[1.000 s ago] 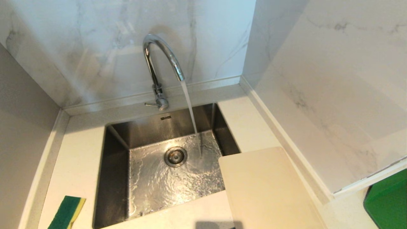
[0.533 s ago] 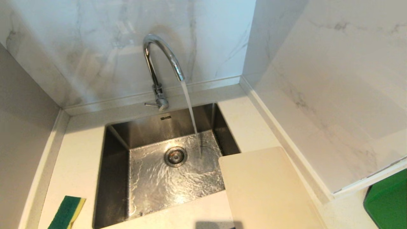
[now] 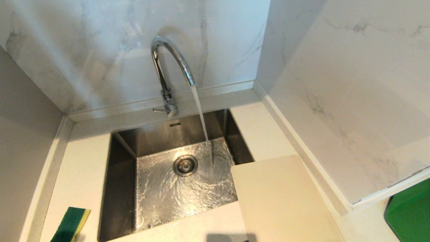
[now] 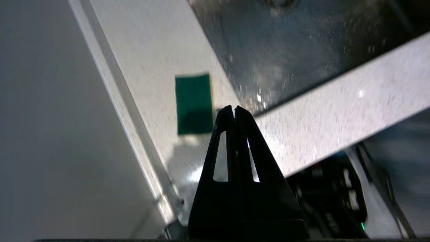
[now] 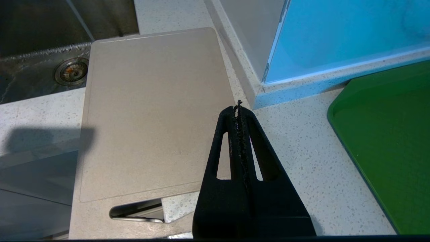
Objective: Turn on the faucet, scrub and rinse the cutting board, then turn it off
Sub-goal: Pick up the cleaning cloth
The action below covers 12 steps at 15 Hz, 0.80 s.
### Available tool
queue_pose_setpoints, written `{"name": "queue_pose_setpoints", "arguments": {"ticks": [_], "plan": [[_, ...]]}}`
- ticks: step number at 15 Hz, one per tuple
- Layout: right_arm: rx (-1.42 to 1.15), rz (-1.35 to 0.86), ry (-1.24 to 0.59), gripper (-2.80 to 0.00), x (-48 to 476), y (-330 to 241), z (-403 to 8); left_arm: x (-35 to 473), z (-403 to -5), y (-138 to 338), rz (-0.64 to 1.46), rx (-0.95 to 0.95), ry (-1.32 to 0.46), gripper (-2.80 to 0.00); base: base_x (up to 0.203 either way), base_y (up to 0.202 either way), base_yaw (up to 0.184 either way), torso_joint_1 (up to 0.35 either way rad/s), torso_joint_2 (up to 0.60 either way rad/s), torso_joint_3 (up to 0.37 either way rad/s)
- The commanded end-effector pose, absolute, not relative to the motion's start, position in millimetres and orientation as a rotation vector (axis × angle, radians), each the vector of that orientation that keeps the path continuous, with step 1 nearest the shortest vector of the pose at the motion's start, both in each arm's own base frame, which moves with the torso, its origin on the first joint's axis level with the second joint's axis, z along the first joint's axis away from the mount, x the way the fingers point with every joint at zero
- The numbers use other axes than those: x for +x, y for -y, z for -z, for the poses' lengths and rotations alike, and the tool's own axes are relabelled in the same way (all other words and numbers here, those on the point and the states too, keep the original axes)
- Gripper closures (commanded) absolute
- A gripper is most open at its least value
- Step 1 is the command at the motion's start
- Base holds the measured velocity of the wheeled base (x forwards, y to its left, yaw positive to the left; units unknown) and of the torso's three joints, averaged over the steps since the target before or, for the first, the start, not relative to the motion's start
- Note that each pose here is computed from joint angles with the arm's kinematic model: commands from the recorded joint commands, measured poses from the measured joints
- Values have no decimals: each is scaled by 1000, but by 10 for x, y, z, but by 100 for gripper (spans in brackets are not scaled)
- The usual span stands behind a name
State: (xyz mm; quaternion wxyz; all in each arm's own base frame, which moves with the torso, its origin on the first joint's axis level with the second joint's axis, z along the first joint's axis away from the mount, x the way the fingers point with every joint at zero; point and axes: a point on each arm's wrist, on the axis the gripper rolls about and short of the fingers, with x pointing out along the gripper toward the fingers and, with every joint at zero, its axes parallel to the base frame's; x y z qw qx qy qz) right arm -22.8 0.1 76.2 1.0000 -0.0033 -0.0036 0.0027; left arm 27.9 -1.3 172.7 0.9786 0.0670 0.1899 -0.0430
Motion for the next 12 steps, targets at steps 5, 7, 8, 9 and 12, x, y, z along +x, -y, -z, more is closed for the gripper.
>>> {"name": "queue_pose_setpoints", "arguments": {"ticks": [5, 7, 8, 9, 12], "plan": [[-6, -6, 8, 0, -228, -1, -763, 1080, -1510, -37, 83, 112, -826, 0, 0, 0, 0, 0, 0, 0], [-5, -6, 8, 0, -228, -1, -763, 1188, -1439, -90, 82, 158, -885, 0, 0, 0, 0, 0, 0, 0], [-5, -6, 8, 0, -228, -1, -763, 1218, -1413, -142, 72, 187, -907, -280, 0, 0, 0, 0, 0, 0], [-5, -6, 8, 0, -228, -1, -763, 1247, -1400, -187, 64, 199, -923, -280, 0, 0, 0, 0, 0, 0], [-5, -6, 8, 0, -228, -1, -763, 1338, -1335, -234, 72, 193, -978, -280, 0, 0, 0, 0, 0, 0]]}}
